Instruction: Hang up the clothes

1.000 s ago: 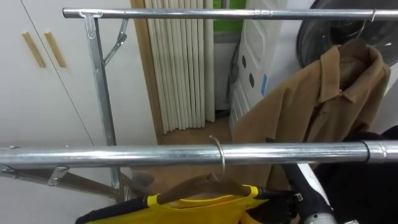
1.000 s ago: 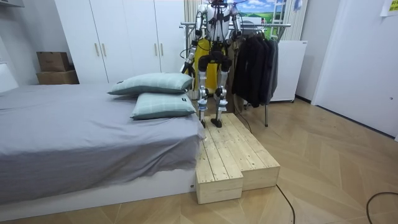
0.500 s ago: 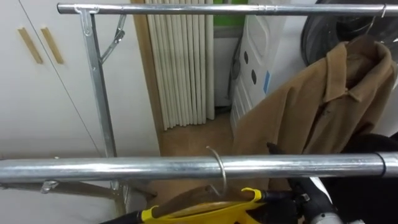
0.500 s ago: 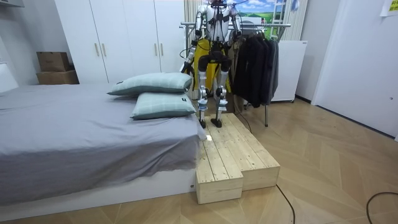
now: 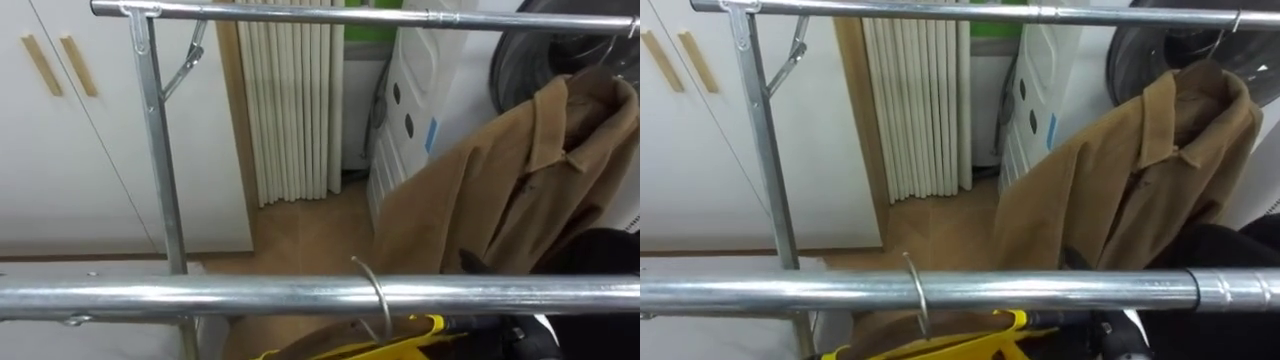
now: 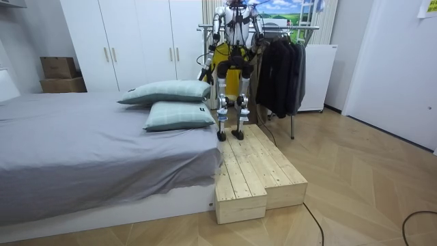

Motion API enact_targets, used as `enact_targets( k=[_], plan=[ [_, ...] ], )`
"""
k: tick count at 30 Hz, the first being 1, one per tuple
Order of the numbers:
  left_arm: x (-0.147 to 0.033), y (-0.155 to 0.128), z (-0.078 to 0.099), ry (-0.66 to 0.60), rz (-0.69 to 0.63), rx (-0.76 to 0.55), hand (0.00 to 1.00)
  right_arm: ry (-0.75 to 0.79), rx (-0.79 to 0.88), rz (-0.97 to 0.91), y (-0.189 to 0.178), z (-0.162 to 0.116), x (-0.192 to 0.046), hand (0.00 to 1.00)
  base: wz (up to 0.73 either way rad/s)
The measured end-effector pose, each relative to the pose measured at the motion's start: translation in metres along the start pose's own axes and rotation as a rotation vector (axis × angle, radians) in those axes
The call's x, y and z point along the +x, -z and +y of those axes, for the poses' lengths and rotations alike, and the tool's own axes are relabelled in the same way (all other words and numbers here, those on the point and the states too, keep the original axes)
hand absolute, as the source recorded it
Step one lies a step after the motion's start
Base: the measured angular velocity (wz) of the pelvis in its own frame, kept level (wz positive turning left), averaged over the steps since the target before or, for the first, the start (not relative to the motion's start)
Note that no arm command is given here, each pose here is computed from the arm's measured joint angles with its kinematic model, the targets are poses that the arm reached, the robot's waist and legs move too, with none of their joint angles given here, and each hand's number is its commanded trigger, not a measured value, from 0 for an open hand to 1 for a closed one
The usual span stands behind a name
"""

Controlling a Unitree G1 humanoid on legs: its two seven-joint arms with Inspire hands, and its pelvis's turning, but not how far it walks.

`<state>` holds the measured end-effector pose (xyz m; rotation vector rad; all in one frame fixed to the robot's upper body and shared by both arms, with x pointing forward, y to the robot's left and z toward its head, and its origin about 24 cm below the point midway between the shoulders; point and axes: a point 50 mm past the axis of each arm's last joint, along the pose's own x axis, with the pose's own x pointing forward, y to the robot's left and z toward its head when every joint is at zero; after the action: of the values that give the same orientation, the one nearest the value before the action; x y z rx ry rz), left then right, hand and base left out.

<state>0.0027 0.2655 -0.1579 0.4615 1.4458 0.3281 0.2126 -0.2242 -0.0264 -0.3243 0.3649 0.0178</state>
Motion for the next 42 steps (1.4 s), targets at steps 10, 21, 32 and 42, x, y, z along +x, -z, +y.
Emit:
enact_targets(
  k=[10, 21, 32, 42],
  plan=[
    [-0.001, 0.019, -0.001, 0.017, 0.073, -0.022, 0.0, 0.058, 0.157, 0.096, 0.029, -0.007, -0.002, 0.0, -0.23],
    [0.0, 0.025, 0.004, -0.009, 0.109, -0.066, 0.0, 0.187, 0.483, 0.421, 0.115, -0.001, -0.045, 0.0, -0.08],
    [-0.001, 0.029, -0.002, -0.008, 0.097, -0.054, 0.0, 0.083, 0.602, 0.62, 0.157, 0.029, -0.082, 0.0, -0.02],
    [-0.001, 0.025, -0.005, -0.001, 0.097, -0.077, 0.0, 0.072, 0.673, 0.809, 0.186, 0.048, -0.118, 0.0, 0.01]
  ],
)
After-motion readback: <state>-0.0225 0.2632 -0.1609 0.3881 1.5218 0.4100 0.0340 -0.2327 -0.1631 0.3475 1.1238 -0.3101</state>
